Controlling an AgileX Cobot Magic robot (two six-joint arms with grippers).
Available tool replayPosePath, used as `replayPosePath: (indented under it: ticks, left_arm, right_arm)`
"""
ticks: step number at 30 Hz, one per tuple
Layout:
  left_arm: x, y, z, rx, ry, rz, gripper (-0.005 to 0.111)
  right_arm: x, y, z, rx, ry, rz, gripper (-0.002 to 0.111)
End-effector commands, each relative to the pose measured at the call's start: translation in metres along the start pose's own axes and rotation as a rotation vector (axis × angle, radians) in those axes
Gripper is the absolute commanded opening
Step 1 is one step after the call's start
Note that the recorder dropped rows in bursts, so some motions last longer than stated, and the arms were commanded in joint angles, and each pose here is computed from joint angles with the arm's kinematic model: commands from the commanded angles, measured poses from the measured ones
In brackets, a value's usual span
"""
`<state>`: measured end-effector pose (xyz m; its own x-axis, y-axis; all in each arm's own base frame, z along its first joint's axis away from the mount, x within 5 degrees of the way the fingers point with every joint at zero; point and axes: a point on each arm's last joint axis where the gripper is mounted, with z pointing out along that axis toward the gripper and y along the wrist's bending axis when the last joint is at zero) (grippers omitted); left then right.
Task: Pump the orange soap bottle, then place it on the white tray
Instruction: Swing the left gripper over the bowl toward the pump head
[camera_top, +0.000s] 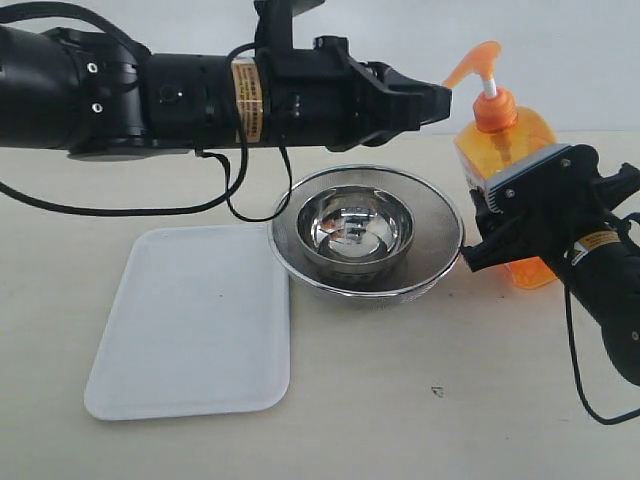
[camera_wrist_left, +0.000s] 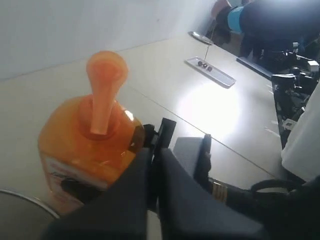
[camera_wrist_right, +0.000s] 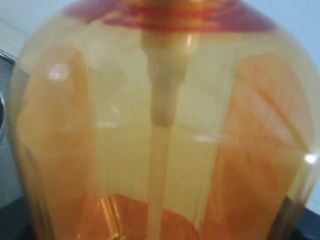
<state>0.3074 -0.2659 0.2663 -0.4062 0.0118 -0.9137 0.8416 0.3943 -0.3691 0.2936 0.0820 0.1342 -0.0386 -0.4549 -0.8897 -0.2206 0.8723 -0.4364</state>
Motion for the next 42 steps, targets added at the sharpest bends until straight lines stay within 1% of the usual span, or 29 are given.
replayPosePath:
  ticks: [1, 13, 22, 25, 31, 34, 36, 39, 42]
  left_arm:
    - [0.0, 0.004, 0.012, 0.021, 0.012, -0.01, 0.005]
    - [-0.009, 0.016, 0.034, 0.026, -0.016, -0.004, 0.005]
    - [-0.005, 0.028, 0.037, -0.058, 0.018, 0.012, 0.005]
    - [-0.004, 0.032, 0.036, -0.102, 0.027, 0.012, 0.005]
    - [-0.005, 0.032, 0.036, -0.1, 0.033, 0.024, 0.005]
    - [-0.008, 0.022, 0.033, -0.023, 0.043, 0.026, 0.005]
    - [-0.013, 0.013, 0.029, 0.019, 0.061, 0.062, 0.005]
    - [-0.027, 0.002, 0.017, 0.023, 0.067, 0.1, 0.005]
    - [-0.048, -0.011, 0.002, 0.025, 0.021, 0.114, 0.005]
  right_arm:
    - [-0.012, -0.004, 0.002, 0.032, -0.091, -0.02, 0.0]
    - [-0.012, -0.003, 0.002, 0.028, -0.093, -0.022, 0.0]
    - [-0.011, -0.003, 0.002, 0.024, -0.085, -0.022, 0.0]
    - [-0.011, -0.003, 0.002, 0.024, -0.085, -0.022, 0.0]
    - [-0.011, -0.003, 0.002, 0.025, -0.085, -0.033, 0.0]
    - [-0.011, -0.003, 0.002, 0.023, -0.081, -0.042, 0.0]
    - [-0.011, -0.003, 0.002, 0.023, -0.081, -0.049, 0.0]
    - [-0.011, -0.003, 0.002, 0.023, -0.081, -0.052, 0.0]
    - [-0.011, -0.003, 0.002, 0.024, -0.08, -0.066, 0.0]
